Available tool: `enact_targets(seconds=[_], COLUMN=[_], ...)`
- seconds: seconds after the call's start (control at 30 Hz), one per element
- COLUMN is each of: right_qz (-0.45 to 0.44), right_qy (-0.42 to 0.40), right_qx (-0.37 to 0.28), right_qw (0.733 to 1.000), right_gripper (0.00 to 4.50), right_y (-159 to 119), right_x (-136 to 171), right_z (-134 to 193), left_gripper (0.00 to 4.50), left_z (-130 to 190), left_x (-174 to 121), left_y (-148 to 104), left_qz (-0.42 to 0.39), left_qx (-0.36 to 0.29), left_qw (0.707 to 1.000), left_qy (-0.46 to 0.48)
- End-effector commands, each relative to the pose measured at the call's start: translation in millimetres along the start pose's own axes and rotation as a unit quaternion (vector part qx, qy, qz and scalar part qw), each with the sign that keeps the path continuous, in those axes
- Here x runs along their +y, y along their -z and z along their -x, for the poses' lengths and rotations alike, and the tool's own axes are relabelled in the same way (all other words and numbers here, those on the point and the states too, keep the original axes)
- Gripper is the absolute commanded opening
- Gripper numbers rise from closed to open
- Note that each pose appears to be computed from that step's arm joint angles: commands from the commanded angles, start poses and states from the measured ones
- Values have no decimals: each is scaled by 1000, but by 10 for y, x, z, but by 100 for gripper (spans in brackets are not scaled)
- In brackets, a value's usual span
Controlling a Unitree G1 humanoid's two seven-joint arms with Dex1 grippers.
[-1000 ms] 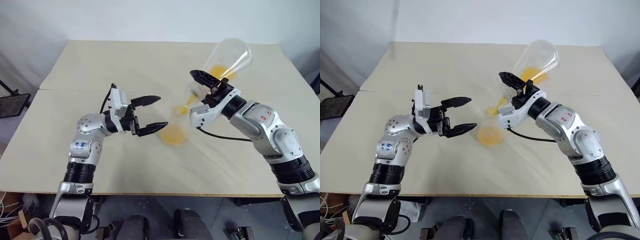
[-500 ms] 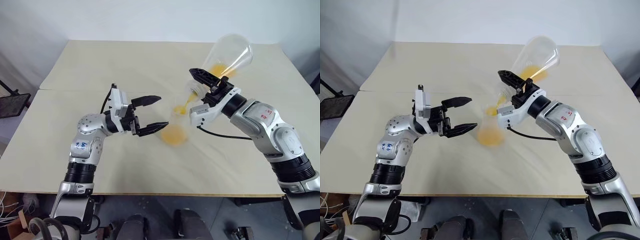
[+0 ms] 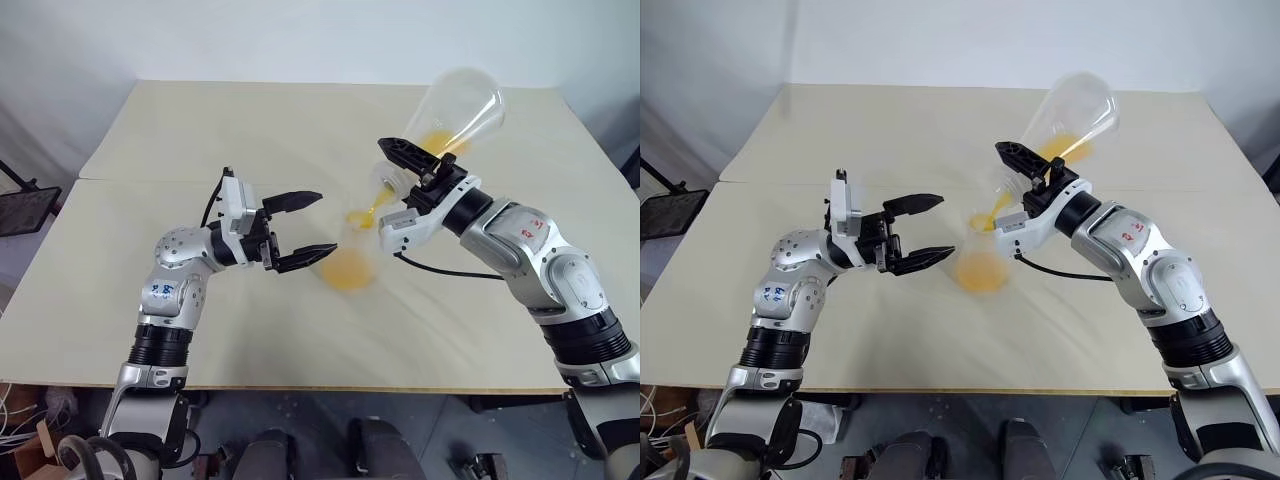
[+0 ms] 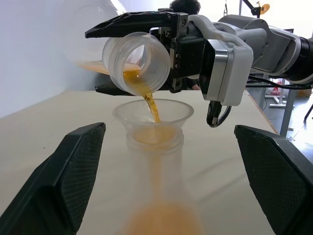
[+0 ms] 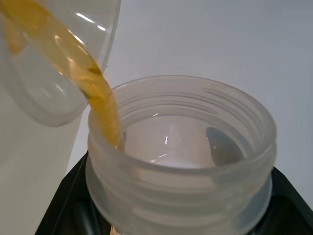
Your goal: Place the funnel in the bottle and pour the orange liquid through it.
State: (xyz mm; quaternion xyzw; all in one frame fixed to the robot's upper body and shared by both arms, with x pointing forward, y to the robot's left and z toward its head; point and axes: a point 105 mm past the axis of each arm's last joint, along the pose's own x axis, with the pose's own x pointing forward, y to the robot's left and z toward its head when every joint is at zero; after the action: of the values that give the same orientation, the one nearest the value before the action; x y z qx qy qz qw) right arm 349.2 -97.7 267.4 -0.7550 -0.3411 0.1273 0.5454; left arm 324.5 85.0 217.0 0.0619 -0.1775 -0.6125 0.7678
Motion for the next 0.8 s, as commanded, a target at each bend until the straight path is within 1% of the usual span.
enact_targets(seconds=[0.03, 0.8], right_qz=[20, 29], right_qy=[28, 27], right_qx=[5, -2], right_qw=[999, 999], right_gripper=[248, 248], right_y=[51, 45], right_x=[-176, -179], right_z=[11, -4], left_gripper=[450, 450], left_z=[-16, -24], left_x=[-5, -3], left_y=[-79, -77], left_qz=[-16, -16], left_qx=[-12, -13], left_qw=[1000, 1000], left_qy=[2, 2])
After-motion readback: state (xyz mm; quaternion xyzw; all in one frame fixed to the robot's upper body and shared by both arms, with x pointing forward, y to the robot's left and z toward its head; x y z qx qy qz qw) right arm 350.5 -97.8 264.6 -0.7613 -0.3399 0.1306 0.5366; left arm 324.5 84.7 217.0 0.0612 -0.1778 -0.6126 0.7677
